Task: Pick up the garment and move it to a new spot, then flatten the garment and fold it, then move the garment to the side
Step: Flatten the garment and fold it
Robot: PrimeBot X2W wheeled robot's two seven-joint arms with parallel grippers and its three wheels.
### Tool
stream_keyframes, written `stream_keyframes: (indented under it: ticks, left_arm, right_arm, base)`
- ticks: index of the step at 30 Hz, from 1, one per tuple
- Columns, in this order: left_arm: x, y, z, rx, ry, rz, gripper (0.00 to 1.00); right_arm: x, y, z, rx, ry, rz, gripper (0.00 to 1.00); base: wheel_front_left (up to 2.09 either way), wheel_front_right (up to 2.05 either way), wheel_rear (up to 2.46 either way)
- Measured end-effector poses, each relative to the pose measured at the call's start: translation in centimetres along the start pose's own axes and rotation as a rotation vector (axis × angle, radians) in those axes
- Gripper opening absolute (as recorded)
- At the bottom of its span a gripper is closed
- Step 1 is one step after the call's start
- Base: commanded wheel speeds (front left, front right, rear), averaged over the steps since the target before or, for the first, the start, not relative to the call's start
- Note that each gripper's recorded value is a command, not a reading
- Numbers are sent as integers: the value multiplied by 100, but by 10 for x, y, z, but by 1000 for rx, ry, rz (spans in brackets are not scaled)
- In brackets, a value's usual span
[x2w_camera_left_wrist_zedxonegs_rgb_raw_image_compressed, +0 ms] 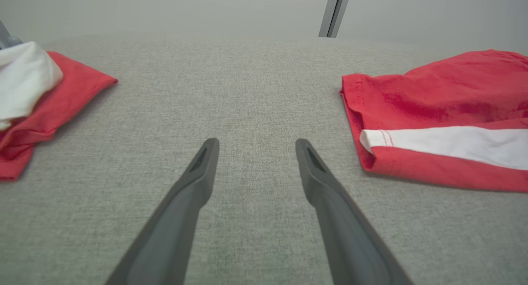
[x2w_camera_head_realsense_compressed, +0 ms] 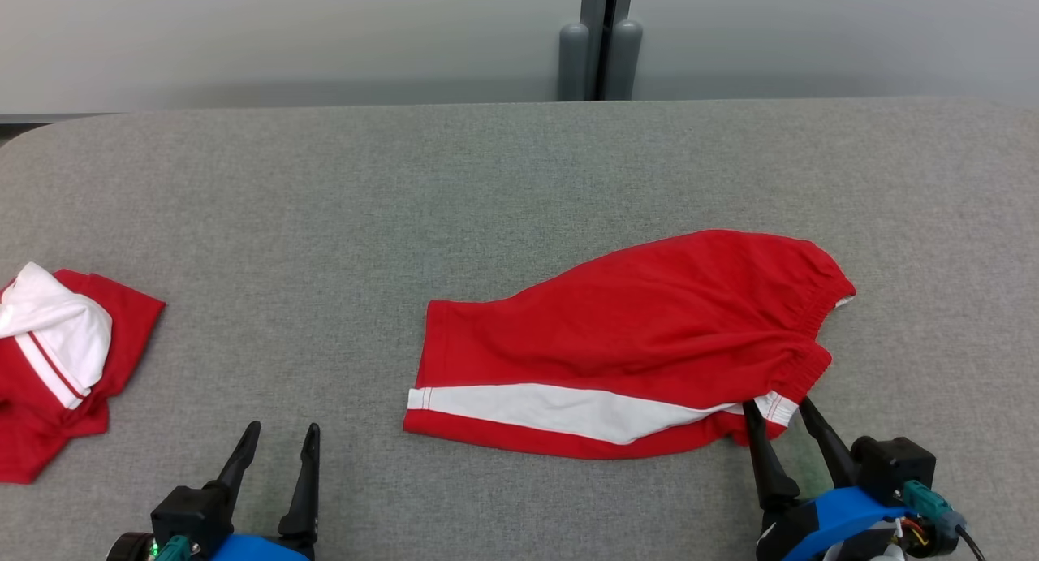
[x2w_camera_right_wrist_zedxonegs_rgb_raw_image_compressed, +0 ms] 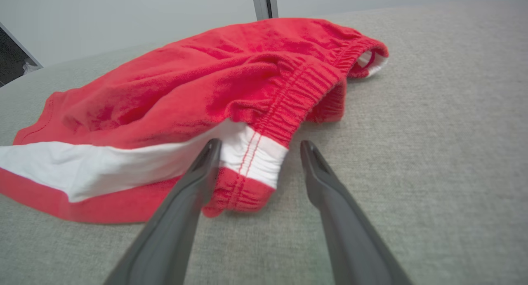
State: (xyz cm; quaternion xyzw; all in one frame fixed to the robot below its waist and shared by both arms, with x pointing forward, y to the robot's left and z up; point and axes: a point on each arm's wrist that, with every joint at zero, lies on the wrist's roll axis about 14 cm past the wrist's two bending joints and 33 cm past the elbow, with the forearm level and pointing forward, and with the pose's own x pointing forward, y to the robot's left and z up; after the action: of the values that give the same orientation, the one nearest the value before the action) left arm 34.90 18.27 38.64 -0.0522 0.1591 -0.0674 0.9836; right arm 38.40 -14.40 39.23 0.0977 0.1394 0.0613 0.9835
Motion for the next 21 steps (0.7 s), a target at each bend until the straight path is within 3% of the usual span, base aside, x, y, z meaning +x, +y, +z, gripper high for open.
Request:
stream_keyframes:
  ticks: [11, 12, 13, 14, 15, 17, 21]
  left_arm:
    - [-2, 1, -1, -6, 2, 1, 100]
    - [-2, 2, -1, -6, 3, 3, 100]
    - [-2, 3, -1, -6, 3, 5, 100]
    - [-2, 3, -1, -6, 3, 6, 100]
    - [-2, 3, -1, -7, 2, 7, 100]
    - [-1, 2, 0, -10, 2, 5, 100]
    - [5, -9, 0, -21, 2, -31, 100]
  right_arm:
    - [10, 10, -1, -25, 11, 35, 100]
    - [11, 12, 0, -26, 9, 42, 89]
    - [11, 14, -1, -26, 9, 47, 71]
    - [11, 15, 0, -27, 6, 50, 46]
    - [11, 15, 2, -28, 2, 53, 36]
    - [10, 14, 1, -27, 1, 49, 0]
    - [3, 6, 1, -30, -1, 25, 0]
  base:
    - [0, 0, 0]
    - [0, 0, 0]
    - [0, 0, 0]
    - [0, 0, 0]
    - [0, 0, 0]
    - [0, 0, 0]
    - [0, 0, 0]
